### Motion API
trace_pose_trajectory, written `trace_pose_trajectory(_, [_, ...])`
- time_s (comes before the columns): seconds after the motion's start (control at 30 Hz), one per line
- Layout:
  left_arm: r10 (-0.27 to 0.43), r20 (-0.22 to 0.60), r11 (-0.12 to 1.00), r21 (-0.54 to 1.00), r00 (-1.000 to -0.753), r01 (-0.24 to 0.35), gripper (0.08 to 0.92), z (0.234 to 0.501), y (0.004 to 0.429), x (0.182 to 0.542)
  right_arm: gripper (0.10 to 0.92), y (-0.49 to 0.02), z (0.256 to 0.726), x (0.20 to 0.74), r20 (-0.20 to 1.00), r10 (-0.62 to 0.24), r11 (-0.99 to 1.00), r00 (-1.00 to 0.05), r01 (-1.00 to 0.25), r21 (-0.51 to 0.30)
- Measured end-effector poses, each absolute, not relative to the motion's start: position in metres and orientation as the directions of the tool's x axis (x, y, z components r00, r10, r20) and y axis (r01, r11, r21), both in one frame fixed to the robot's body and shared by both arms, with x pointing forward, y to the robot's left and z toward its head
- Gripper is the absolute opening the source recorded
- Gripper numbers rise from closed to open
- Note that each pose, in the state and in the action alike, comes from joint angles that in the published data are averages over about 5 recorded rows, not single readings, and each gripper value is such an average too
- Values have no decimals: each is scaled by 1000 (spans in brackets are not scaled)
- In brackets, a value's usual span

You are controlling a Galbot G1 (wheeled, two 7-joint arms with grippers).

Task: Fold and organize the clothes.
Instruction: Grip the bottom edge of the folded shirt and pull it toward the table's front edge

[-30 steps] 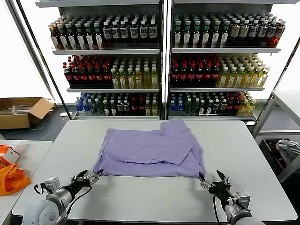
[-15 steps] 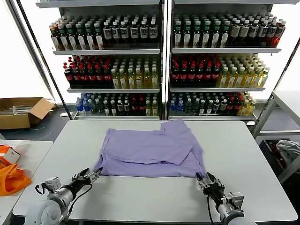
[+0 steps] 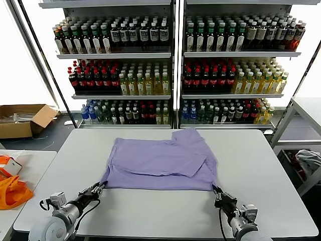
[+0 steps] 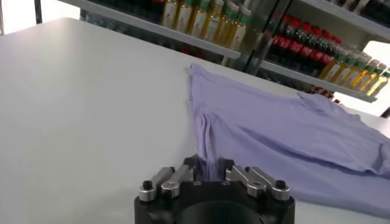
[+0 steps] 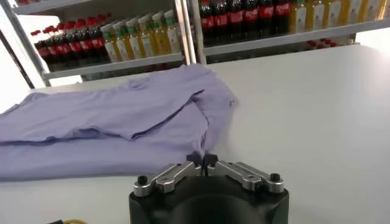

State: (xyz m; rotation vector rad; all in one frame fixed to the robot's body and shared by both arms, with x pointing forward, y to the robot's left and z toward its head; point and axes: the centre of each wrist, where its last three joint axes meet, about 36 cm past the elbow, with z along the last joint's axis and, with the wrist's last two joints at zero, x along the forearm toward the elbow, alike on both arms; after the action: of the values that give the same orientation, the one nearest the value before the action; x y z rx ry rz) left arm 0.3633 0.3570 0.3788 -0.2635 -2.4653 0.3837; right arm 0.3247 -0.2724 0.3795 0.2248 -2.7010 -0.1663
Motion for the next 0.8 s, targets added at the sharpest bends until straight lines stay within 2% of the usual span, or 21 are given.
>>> trace_pose_trajectory(0.13, [277,556,938,-332,-783,97,133,378,357,359,116,-274,383,320,397,-185,980,-899,-140,139])
trace_pose_trajectory(0.2, [277,556,939,-332,-784,96,96,379,356,356,116,-276,386,316,395,-187,980,-899,-145,133])
trace_pose_trajectory(0.7, [254,580,944,-324,-774,68,84,402,342,304,117,-290,406,257,433,-203,979,-878,-193,66])
trace_pose_trajectory(0.8, [245,588,948,-312,-771,63,84,409,342,291,149,-291,409,247,450,-208,977,-869,-206,54])
